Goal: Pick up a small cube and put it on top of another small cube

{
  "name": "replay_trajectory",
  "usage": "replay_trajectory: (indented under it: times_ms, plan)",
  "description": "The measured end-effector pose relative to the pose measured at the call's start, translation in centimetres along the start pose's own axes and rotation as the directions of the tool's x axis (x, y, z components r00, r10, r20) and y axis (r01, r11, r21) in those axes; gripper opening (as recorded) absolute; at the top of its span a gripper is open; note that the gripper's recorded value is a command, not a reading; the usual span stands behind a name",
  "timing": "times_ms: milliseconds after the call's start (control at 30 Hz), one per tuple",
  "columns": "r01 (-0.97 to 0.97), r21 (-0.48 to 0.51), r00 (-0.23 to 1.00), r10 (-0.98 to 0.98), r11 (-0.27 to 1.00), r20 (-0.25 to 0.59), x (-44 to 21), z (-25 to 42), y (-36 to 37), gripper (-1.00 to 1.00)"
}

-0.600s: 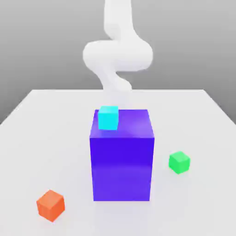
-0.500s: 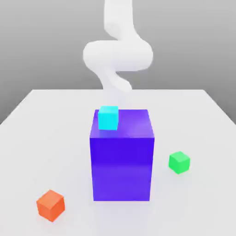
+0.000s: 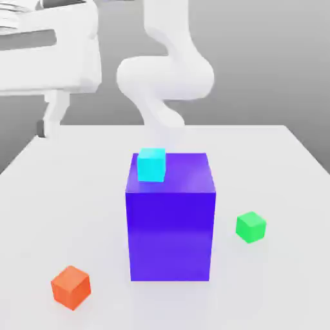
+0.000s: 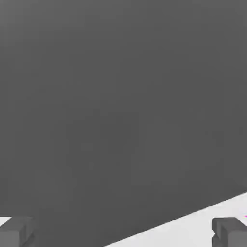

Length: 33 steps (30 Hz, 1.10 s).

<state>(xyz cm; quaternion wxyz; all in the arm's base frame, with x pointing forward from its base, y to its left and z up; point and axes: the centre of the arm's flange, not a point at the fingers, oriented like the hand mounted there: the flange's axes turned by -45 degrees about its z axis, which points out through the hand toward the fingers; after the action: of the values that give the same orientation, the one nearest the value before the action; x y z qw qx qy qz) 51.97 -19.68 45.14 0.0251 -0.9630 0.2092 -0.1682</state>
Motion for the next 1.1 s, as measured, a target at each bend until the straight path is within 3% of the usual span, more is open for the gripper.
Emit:
replay_trajectory:
  times_ms: [433, 600, 633, 833, 967, 1100]
  plan:
    - [-0.229, -0.166, 0.937, 0.263, 0.959, 0.230, -3.6, 20.1, 14.9, 0.00]
    - [-0.260, -0.205, 0.914, 0.309, 0.944, 0.263, -6.6, 27.4, 18.4, 0.00]
    - [-0.261, -0.206, 0.913, 0.310, 0.943, 0.264, -7.1, 28.7, 18.6, -1.00]
    - [-0.262, -0.205, 0.913, 0.311, 0.943, 0.264, -7.4, 29.4, 18.7, -1.00]
    - [-0.262, -0.205, 0.913, 0.311, 0.943, 0.264, -6.0, 25.3, 18.2, -1.00]
    - [-0.102, -0.113, 0.954, 0.130, 0.988, 0.269, -4.7, 22.8, 10.0, -1.00]
